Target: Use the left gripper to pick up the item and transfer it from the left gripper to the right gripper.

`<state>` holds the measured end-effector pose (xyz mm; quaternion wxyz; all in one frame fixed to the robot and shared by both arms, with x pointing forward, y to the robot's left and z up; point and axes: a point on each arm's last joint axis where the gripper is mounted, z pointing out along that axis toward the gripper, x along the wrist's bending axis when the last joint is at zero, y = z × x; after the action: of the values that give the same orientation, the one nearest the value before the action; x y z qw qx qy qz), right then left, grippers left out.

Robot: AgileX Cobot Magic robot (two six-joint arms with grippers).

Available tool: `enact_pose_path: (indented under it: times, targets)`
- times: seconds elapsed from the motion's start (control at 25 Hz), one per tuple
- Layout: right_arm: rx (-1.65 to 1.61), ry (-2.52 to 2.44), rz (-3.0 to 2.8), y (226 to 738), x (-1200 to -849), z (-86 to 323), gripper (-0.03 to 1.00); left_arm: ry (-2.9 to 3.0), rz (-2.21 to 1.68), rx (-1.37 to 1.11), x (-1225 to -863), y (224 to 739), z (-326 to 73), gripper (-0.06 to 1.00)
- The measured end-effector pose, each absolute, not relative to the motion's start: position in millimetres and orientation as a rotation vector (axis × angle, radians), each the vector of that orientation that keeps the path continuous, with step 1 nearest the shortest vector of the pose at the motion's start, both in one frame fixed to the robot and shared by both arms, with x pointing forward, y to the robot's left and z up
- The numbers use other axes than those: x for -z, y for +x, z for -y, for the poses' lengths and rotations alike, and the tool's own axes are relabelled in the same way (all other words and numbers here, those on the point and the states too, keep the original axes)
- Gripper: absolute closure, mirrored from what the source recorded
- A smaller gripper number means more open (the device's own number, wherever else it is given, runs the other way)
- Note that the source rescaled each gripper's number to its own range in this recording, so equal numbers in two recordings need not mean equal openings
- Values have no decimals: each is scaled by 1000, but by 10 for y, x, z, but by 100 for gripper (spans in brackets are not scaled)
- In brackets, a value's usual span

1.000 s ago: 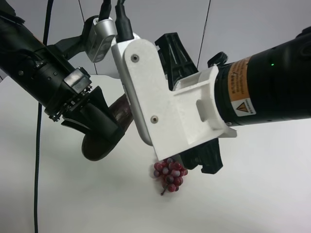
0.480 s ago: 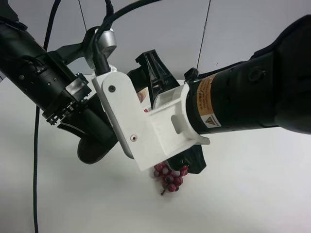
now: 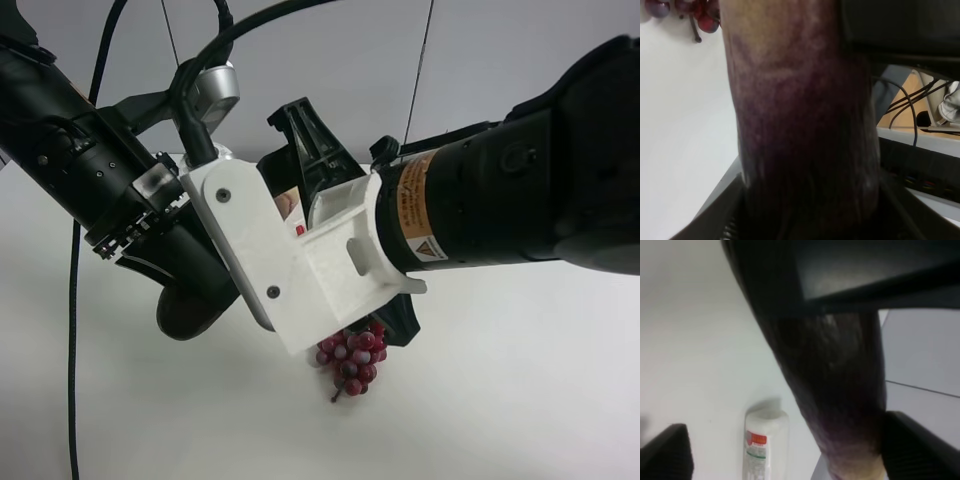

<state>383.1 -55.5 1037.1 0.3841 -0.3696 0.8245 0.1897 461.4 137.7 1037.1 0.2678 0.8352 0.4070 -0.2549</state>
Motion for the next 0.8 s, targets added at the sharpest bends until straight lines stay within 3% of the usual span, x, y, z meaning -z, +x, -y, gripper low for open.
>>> enact_pose_path:
  times: [0.12, 0.2, 0.52, 0.8]
  targets:
    - [-480, -946, -2097, 3833, -10372, 555, 33, 2251, -1104, 690, -10371, 4614, -1377, 94]
    - [-484, -947, -2093, 3832, -10374, 552, 40, 2251, -1106, 694, -10371, 4611, -1377, 94]
    - [-479, -946, -2092, 3843, -10380, 556, 94, 2254, -1109, 702, -10369, 4605, -1379, 94]
    - [-478, -944, -2094, 3844, -10377, 555, 97, 2254, -1109, 702, -10369, 4605, -1379, 94]
